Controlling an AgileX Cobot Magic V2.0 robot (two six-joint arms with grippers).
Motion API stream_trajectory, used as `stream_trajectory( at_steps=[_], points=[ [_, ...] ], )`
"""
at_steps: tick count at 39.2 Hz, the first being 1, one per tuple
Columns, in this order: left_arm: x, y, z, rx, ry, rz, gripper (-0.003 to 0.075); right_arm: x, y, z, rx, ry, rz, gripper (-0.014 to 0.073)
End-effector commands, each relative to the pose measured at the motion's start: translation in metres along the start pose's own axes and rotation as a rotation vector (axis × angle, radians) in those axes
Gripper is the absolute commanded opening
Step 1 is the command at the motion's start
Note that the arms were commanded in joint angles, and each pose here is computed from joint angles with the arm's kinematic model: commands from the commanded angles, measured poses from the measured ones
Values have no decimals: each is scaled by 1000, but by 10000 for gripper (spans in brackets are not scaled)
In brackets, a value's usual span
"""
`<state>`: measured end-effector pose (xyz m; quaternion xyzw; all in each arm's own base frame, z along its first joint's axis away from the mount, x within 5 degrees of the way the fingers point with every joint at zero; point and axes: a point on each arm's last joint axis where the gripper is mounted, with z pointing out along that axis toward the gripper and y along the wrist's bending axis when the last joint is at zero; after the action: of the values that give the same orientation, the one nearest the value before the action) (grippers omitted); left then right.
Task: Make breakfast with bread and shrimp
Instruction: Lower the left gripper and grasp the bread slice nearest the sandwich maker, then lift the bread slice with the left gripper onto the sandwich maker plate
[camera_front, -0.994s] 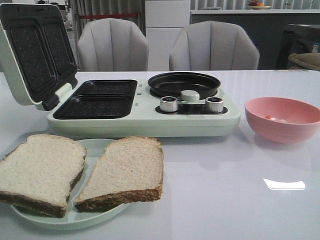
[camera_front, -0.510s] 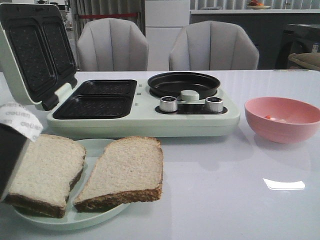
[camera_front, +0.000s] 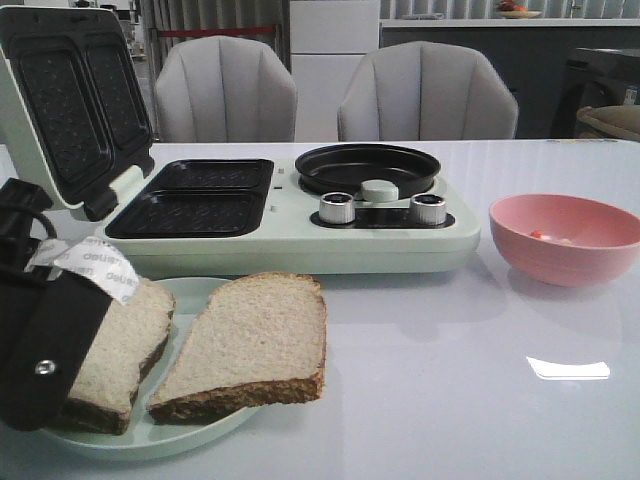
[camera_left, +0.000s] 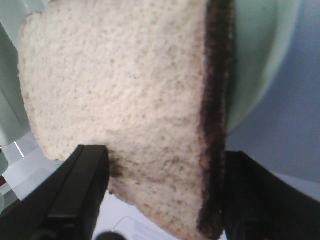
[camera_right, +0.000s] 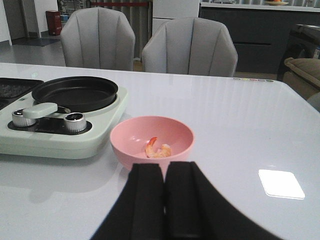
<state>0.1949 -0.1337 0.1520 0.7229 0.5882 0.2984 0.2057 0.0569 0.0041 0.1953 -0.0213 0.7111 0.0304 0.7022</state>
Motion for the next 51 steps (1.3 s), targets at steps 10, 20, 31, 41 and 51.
stream_trajectory(
  at_steps=[10, 20, 31, 41, 51],
  points=[
    [3, 14, 2, -44, 49, -25, 105, -12, 0, -3, -3, -112, -7, 134],
    [2, 21, -34, -127, 22, -104, 113, -12, 0, -3, -3, -112, -7, 134],
    [9, 57, -95, -362, -88, -202, 113, -12, 0, -3, -3, -112, -7, 134],
    [15, 109, -101, -493, -108, -237, 113, -12, 0, -3, -3, -112, -7, 134],
    [27, 155, -80, -512, -165, -299, 113, -12, 0, -3, -3, -112, -7, 134]
  ],
)
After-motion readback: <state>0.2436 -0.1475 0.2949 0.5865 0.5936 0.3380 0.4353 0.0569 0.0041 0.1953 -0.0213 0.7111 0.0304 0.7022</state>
